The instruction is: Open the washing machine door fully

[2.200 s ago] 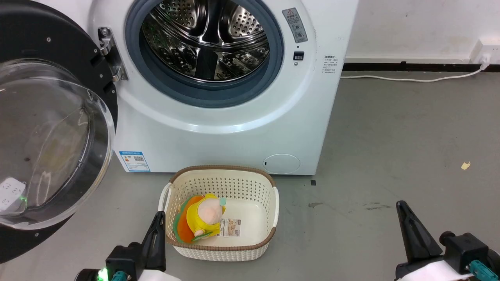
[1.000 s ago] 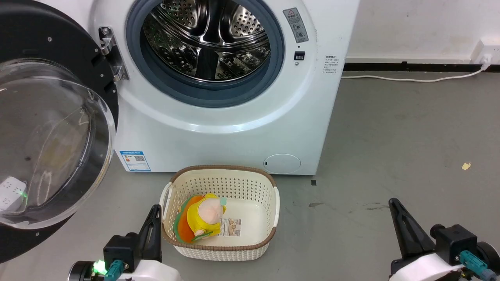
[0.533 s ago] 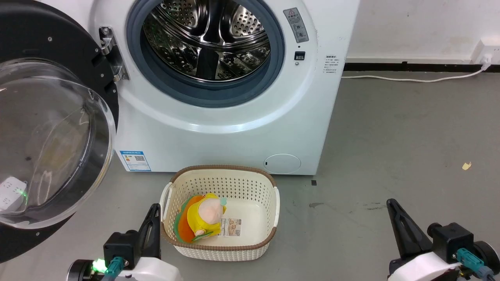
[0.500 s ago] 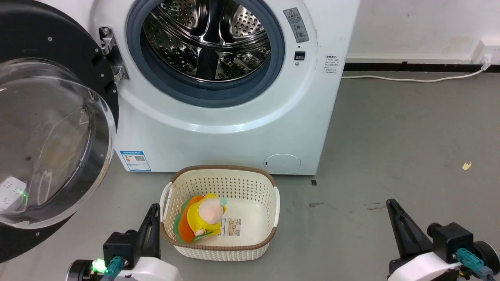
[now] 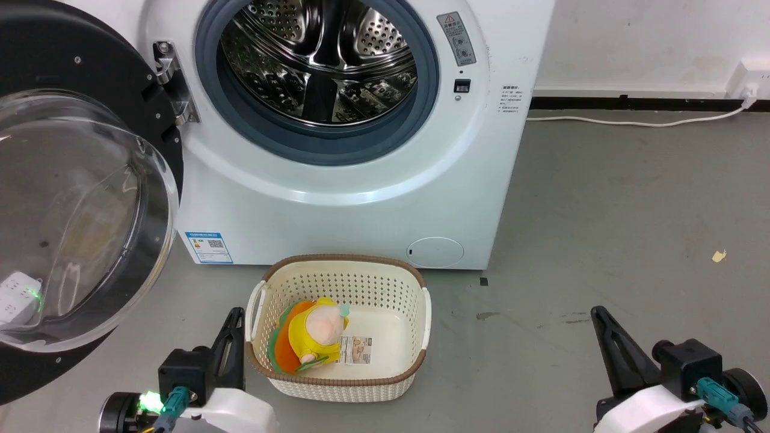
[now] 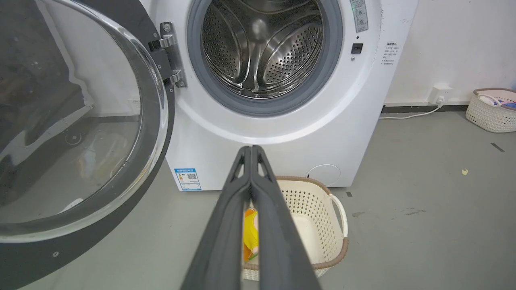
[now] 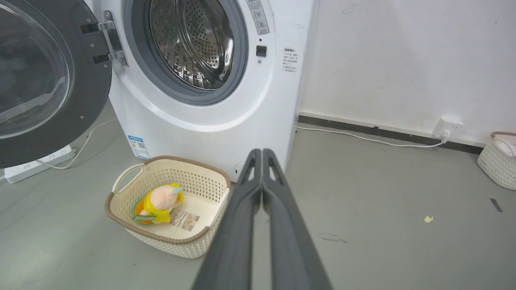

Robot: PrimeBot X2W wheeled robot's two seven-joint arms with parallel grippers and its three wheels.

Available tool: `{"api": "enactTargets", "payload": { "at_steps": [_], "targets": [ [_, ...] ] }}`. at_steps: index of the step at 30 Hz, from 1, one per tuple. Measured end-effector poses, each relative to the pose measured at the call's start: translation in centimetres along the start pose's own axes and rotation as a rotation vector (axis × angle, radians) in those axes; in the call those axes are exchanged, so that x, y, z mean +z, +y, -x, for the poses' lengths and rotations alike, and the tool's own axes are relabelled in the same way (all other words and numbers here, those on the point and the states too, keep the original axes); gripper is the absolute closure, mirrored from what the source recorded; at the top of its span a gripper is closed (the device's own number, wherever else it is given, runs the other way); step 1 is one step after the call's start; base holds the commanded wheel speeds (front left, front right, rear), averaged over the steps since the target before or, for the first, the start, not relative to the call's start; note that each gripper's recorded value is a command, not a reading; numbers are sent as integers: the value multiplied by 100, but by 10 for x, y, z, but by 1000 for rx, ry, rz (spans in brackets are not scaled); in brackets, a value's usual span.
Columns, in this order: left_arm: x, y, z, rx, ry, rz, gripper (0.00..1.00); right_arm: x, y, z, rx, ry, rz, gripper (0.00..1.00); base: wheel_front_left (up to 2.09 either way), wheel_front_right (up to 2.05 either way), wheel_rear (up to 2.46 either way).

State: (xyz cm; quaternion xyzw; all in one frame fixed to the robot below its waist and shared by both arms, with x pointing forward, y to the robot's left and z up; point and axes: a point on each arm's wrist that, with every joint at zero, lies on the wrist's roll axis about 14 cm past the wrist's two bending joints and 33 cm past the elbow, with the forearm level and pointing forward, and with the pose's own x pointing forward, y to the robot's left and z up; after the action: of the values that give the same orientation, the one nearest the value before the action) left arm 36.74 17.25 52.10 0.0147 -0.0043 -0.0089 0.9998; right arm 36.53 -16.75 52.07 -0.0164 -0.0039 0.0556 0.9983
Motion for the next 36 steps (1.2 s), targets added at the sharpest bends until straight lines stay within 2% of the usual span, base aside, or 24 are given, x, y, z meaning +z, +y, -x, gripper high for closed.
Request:
{"api": "enactTargets", "payload": {
  "at_steps": [36],
  "targets": [
    [0,6,-2,21,28,-12,100,1,6,-4,18,28,12,100,0,0,0]
  ]
}}
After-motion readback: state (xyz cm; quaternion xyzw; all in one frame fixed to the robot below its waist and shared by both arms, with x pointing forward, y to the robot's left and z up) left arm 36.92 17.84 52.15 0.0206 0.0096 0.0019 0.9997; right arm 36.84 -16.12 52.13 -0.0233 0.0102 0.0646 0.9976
